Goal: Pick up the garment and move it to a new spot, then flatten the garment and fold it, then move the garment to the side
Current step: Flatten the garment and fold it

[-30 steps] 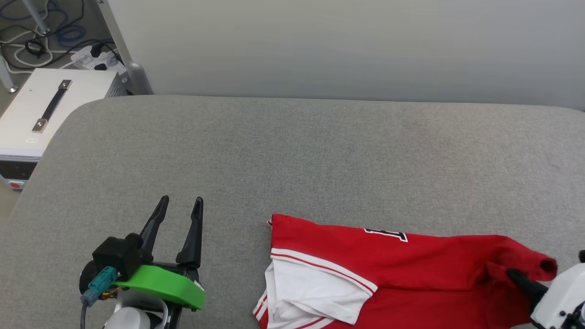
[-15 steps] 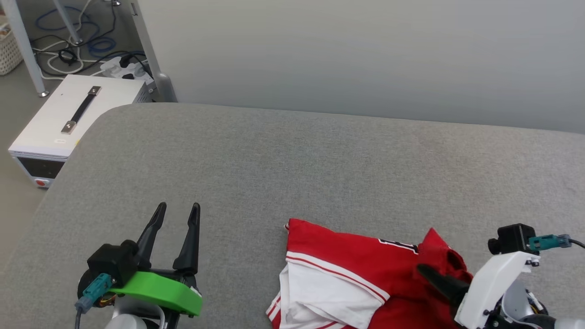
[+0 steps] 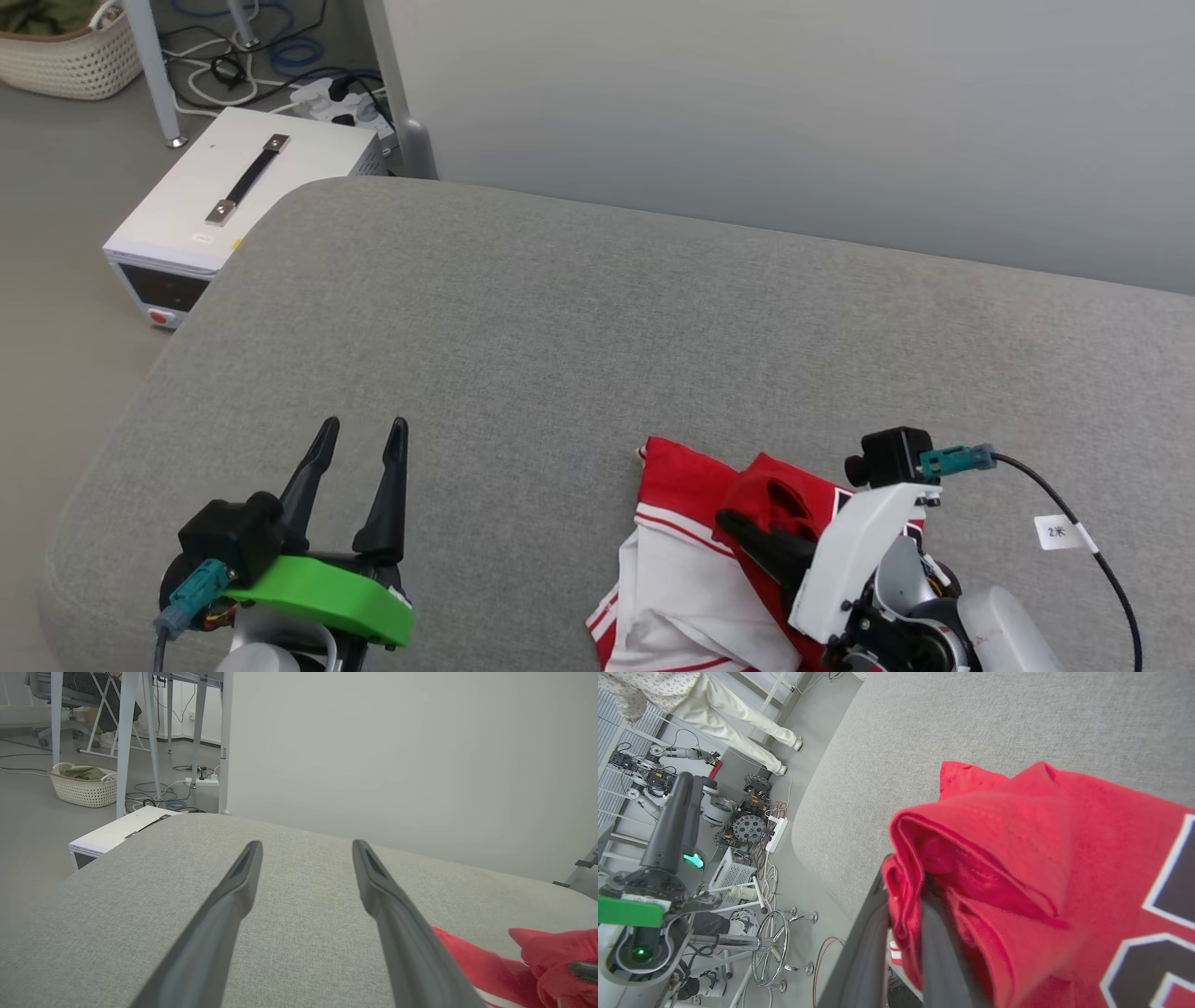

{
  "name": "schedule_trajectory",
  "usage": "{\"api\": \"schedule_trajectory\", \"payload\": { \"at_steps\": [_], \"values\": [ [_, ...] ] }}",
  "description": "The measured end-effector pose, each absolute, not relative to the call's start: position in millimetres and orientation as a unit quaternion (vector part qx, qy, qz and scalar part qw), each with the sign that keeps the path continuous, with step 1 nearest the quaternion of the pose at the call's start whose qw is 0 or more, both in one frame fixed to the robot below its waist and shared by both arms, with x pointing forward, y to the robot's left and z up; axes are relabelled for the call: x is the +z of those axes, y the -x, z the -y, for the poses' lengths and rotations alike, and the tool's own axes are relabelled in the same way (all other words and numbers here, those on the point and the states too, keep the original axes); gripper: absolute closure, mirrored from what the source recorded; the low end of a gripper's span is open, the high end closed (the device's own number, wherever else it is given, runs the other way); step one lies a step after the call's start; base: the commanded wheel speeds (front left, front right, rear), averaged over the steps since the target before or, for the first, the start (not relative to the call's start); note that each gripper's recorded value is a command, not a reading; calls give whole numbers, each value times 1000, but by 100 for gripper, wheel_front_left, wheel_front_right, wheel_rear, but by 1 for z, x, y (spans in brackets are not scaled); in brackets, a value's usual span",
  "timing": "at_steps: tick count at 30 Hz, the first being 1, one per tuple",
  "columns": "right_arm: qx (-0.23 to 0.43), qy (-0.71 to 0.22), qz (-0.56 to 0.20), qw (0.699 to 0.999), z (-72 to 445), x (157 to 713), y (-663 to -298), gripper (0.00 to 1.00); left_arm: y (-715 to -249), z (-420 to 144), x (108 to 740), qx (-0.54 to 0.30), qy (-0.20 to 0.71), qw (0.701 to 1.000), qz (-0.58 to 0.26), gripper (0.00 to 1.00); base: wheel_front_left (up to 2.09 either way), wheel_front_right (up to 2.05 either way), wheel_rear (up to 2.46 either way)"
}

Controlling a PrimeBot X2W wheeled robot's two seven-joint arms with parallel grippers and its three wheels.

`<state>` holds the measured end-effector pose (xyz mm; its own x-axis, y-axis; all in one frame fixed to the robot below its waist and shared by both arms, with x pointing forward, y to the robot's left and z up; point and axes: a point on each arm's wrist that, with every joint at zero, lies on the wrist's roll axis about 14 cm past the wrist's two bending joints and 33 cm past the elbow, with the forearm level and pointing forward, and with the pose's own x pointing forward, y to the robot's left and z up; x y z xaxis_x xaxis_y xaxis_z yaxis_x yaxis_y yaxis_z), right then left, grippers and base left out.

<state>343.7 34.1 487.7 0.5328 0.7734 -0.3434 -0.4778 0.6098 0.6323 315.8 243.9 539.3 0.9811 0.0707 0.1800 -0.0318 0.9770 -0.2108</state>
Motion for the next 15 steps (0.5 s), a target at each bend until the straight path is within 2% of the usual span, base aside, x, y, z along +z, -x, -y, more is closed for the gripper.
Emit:
{"api": "schedule_trajectory", "payload": {
  "at_steps": [8, 9, 10, 11, 15],
  "values": [
    [373, -202, -353, 834, -57, 450, -350, 100, -304, -258, 530, 55, 105, 990, 82, 0, 0, 0, 0],
    [372, -196, -360, 833, -58, 444, -350, 98, -303, -260, 529, 59, 105, 990, 80, 0, 0, 0, 0],
    [373, -190, -364, 832, -60, 441, -349, 63, -302, -261, 528, 62, 105, 989, 79, 0, 0, 0, 0],
    [376, -183, -367, 831, -63, 438, -349, 0, -300, -263, 527, 65, 105, 989, 78, 0, 0, 0, 0],
    [399, -164, -372, 822, -78, 435, -341, 0, -297, -268, 525, 74, 105, 989, 75, 0, 0, 0, 0]
  ]
}}
